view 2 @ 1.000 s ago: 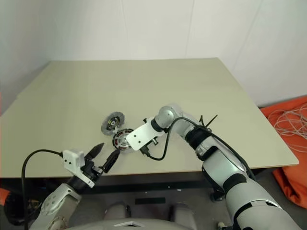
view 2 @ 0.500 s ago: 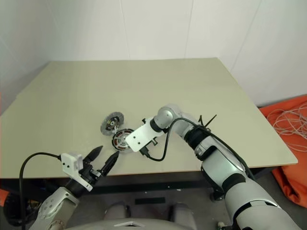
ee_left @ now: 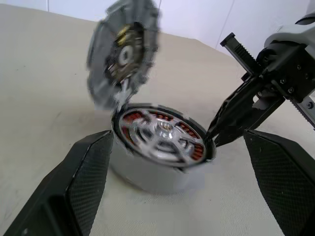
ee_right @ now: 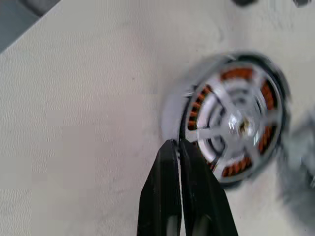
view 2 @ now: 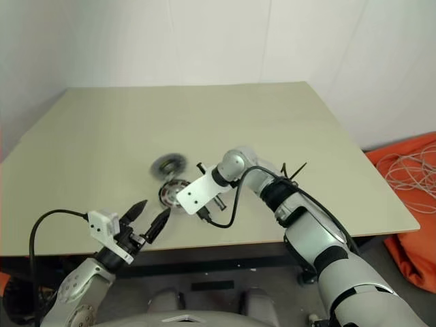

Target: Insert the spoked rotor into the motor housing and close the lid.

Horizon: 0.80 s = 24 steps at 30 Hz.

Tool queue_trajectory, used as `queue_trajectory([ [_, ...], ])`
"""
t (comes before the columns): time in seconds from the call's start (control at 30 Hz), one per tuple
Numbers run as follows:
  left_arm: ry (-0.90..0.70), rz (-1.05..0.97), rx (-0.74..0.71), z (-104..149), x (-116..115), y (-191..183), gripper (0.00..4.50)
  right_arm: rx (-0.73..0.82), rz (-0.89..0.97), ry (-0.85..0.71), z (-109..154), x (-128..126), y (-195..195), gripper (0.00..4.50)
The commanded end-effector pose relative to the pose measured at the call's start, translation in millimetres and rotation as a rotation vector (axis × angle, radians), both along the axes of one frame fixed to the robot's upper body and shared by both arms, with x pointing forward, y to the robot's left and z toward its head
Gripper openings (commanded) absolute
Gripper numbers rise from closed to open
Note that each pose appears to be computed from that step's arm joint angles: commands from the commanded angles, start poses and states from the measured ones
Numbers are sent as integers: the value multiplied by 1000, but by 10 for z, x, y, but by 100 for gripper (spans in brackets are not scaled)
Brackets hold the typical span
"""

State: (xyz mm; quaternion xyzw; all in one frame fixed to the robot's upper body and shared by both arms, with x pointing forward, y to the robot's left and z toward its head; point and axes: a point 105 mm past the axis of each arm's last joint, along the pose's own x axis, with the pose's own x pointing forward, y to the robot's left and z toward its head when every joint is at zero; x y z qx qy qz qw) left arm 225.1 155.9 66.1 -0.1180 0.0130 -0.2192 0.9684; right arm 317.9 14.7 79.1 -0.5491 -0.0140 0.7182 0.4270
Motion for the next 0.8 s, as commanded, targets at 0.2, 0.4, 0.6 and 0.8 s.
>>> queue_trajectory([
  [0.2, -14, 6, 1, 7, 34, 34, 450, 21, -4, -23, 92, 25, -11, 5],
  [0.4, -8, 6, -3, -43, 4, 48, 450, 73, -37, -53, 205, 83, 6, 5],
  [0.6, -8, 3, -5, -65, -12, 34, 450, 17, -78, -93, 225, 174, -221, 5],
  [0.8, -9, -2, -7, -59, -41, 4, 450, -64, -82, -62, 126, 86, -500, 5],
])
